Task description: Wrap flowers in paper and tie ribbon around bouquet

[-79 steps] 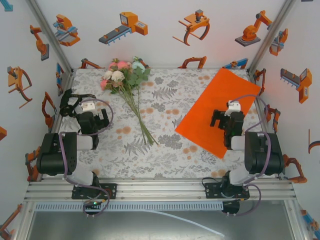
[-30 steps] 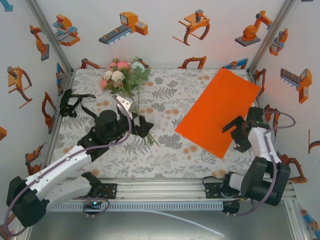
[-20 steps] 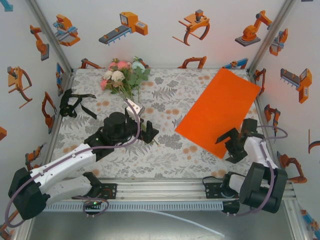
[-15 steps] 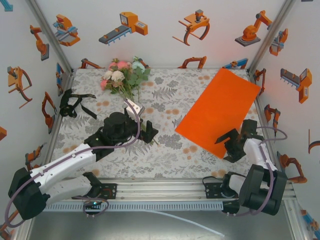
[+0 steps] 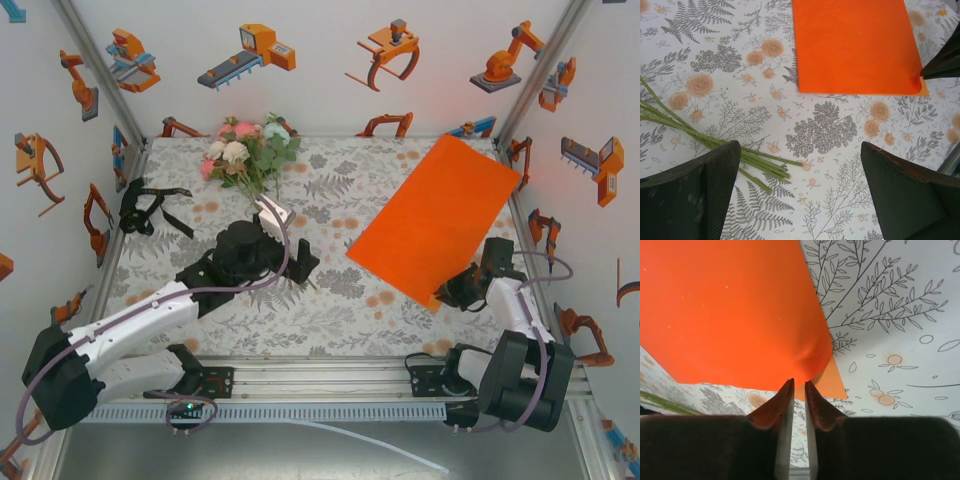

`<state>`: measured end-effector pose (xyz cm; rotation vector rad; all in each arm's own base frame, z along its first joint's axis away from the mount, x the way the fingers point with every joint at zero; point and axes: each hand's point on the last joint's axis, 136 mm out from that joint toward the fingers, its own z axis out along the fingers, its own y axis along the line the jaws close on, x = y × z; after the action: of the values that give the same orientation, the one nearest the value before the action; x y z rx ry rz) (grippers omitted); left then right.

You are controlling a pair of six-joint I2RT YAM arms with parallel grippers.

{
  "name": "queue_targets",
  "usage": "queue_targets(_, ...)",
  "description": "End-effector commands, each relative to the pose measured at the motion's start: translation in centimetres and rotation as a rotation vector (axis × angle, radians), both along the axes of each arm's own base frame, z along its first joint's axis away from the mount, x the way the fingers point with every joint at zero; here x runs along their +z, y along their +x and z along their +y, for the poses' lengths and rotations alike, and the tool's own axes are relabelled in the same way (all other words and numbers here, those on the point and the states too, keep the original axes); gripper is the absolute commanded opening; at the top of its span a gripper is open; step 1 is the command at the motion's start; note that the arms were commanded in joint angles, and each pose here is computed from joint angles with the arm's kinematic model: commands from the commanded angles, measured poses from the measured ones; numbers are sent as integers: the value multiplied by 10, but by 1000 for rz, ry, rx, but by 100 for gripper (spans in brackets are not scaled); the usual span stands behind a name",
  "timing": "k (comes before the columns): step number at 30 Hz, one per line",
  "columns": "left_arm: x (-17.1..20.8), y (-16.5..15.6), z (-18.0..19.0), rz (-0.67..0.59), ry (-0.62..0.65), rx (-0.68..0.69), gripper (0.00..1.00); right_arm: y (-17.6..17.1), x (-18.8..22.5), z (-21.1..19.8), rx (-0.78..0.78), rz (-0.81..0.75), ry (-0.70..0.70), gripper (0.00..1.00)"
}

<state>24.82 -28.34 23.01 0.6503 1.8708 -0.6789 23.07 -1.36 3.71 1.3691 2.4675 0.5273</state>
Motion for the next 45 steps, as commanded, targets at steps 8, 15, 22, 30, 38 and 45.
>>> queue_targets(8, -1, 10, 5, -6, 43, 65, 97, 8, 15, 4, 10, -56, 11, 0)
queue_targets(15, -8, 14, 3, 12, 64, 78, 97, -14, 17, -15, -15, 4, -135, 44)
queue_targets(22, -11, 13, 3, 13, 62, 73, 97, -25, -1, -12, -3, 63, -124, 46)
queue_targets(30, -13, 14, 2, 15, 67, 78, 97, -27, -16, 0, -12, 77, -49, 48)
queue_targets(38, -13, 15, 1, 18, 68, 78, 97, -26, -20, 5, -43, 62, -14, 48)
queue_targets(45, -17, 16, 1, 24, 71, 85, 97, -19, -10, 1, -82, 11, -25, 30)
